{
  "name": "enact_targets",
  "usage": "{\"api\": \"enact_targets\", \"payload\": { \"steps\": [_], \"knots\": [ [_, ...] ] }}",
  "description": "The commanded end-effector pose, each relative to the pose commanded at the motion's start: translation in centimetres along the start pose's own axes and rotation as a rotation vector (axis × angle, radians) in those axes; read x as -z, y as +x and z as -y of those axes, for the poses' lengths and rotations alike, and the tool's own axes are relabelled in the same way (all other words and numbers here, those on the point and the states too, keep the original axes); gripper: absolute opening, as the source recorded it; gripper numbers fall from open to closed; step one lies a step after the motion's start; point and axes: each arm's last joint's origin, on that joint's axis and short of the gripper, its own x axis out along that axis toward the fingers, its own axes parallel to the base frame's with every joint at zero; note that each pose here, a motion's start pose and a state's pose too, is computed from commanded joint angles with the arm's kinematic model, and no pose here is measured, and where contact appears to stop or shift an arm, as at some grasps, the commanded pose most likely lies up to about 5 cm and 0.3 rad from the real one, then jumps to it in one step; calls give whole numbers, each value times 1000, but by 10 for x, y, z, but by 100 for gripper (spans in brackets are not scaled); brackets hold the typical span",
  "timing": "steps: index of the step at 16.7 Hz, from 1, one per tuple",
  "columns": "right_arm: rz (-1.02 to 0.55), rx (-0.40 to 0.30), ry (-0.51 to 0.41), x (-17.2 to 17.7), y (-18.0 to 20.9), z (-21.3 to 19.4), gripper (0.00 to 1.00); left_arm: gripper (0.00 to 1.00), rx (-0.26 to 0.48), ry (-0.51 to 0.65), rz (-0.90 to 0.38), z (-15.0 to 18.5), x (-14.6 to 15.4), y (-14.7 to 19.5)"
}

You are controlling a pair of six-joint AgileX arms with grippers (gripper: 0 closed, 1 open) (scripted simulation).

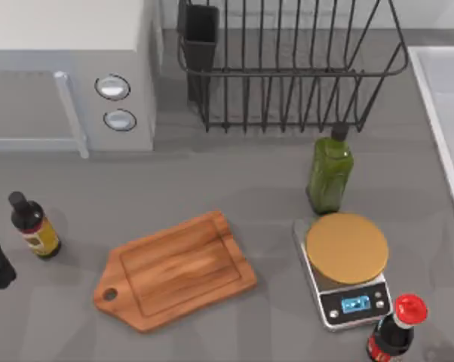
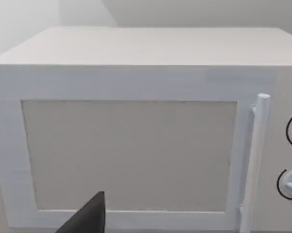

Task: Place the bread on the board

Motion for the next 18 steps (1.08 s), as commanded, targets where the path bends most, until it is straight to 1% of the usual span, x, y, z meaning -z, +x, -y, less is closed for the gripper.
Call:
{"api": "enact_targets", "payload": {
  "steps": [4, 6, 9, 11, 14, 16, 18],
  "knots": [
    [0, 0, 0, 0, 0, 0, 100, 100, -2, 10, -22, -1, -6, 0],
    [0, 0, 0, 0, 0, 0, 100, 100, -7, 31, -73, -2, -19, 1],
    [0, 0, 0, 0, 0, 0, 100, 100, -19, 72, -196, -5, -51, 10],
    [0, 0, 0, 0, 0, 0, 100, 100, -29, 99, -309, -9, -77, 24],
    [0, 0, 0, 0, 0, 0, 100, 100, -44, 131, -536, -20, -107, 66],
    [0, 0, 0, 0, 0, 0, 100, 100, -52, 143, -716, -32, -114, 103],
    [0, 0, 0, 0, 0, 0, 100, 100, -52, 145, -908, -47, -108, 139]
  ]
}}
